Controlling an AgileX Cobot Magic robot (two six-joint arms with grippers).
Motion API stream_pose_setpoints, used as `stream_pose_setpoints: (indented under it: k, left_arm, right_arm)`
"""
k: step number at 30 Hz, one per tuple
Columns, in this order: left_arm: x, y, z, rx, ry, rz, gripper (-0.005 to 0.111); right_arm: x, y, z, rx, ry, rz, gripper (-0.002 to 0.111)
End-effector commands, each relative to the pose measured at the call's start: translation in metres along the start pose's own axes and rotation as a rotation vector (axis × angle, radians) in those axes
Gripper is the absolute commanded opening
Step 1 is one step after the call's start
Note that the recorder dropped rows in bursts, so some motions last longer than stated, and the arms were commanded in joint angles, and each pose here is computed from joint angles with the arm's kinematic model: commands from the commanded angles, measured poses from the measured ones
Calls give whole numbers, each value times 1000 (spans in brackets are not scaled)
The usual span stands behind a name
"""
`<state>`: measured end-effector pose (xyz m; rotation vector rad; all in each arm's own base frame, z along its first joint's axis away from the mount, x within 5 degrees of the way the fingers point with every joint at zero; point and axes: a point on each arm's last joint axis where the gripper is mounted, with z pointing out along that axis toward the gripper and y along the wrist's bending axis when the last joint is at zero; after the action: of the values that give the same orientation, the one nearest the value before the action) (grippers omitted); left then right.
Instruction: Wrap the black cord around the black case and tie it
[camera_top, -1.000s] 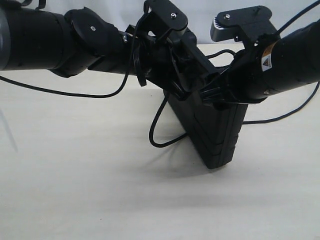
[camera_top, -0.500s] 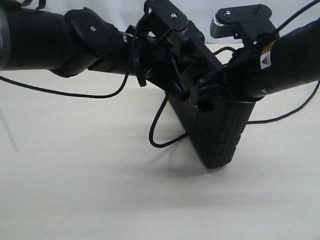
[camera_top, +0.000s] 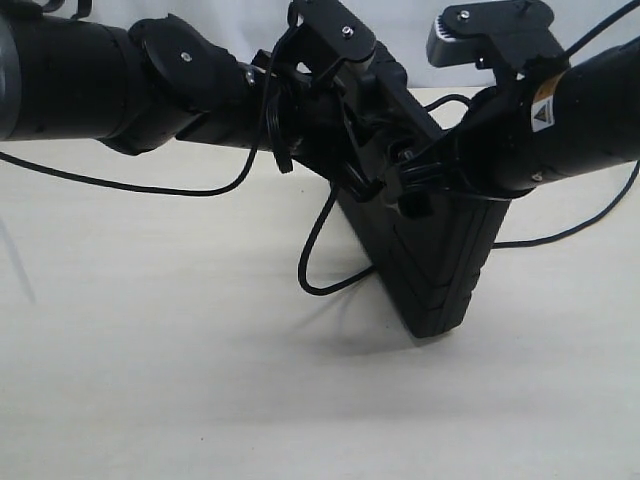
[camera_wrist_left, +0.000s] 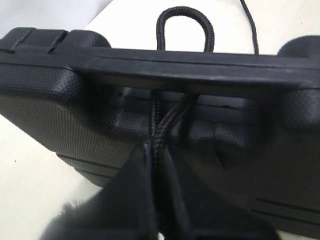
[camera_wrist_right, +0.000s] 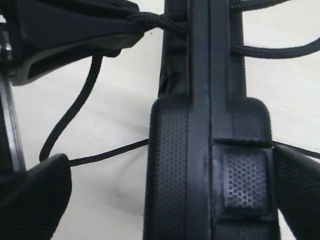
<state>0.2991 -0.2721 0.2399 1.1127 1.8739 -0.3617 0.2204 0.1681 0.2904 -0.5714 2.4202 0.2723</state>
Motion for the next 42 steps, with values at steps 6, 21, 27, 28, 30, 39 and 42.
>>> stream_pose_setpoints:
  k: [6,21,27,28,30,39,42]
  left_arm:
    - [-3,-1,0,-2,-11,-7,0]
    - [-4,-1,0,-14,-17,-6,0]
    - [-6,-4,0,-18,-27,3,0]
    - [-7,-5,0,-16,-27,5,0]
    - [-7,-5,0,-16,-27,9,0]
    - [-7,-4,0,-31,-33,12,0]
    - [-7,-4,0,-31,-33,12,0]
  right_arm:
    - [-6,-3,-36,-17,-129,-2,110]
    - [-34,-85,-35,68,-137,249,106]
    - [-38,-120,1,-33,-98,337,104]
    - [-40,-125,7,-42,-94,343,104]
    - [-42,-131,15,-57,-91,335,104]
    - [-51,-142,52,-85,-77,352,104]
    - [-50,-145,58,-74,-78,358,104]
